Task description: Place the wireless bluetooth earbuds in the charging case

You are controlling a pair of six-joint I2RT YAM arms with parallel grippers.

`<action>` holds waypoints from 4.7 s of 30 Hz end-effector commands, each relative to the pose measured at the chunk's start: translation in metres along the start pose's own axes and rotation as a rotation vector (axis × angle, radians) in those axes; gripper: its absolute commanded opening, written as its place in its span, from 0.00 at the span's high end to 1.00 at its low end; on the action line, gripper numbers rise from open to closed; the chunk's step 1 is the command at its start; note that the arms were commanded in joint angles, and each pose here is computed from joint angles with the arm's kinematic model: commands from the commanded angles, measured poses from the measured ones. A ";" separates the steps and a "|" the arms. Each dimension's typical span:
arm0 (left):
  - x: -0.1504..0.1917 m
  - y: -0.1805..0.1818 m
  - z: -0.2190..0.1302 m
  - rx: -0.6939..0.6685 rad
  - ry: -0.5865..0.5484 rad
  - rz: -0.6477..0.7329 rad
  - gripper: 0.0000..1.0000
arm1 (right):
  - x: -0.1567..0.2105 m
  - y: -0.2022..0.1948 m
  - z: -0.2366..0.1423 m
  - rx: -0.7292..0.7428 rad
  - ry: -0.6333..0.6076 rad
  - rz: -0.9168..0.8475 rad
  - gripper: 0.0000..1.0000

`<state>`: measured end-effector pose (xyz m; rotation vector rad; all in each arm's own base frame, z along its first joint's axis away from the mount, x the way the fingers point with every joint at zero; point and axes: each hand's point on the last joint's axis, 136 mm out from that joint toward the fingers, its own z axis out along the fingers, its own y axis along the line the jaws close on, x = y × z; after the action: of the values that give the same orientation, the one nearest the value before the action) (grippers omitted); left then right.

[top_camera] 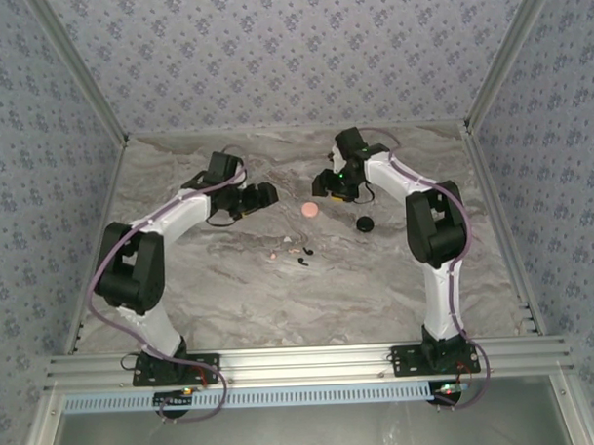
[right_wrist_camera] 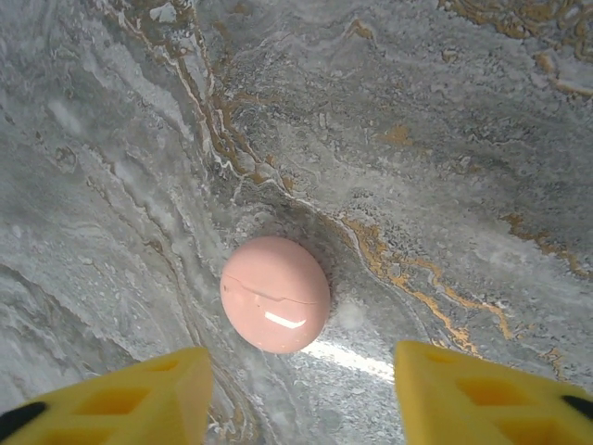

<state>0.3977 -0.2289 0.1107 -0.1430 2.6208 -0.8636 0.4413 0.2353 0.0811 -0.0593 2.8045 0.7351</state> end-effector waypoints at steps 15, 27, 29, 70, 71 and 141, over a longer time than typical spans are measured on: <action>-0.001 -0.033 0.058 0.120 0.074 -0.076 0.38 | 0.022 -0.004 0.031 -0.094 0.116 0.040 0.67; 0.004 -0.035 0.079 0.132 0.128 -0.098 0.42 | 0.028 -0.008 0.042 -0.114 0.149 0.074 0.70; 0.006 -0.035 0.082 0.134 0.135 -0.098 0.43 | 0.026 -0.009 0.044 -0.118 0.143 0.076 0.71; 0.020 -0.050 0.122 0.223 0.200 -0.153 0.63 | 0.033 -0.019 0.058 -0.139 0.163 0.131 0.78; 0.019 -0.052 0.122 0.237 0.198 -0.155 0.63 | 0.034 -0.020 0.058 -0.140 0.165 0.132 0.78; -0.008 -0.181 -0.132 0.792 -0.092 0.436 0.82 | 0.016 0.121 -0.194 -0.686 -0.232 -0.377 0.46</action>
<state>0.3739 -0.2967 0.2866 0.3821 2.0604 -1.5161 0.3927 0.2306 0.2543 -0.3779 2.2740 1.3460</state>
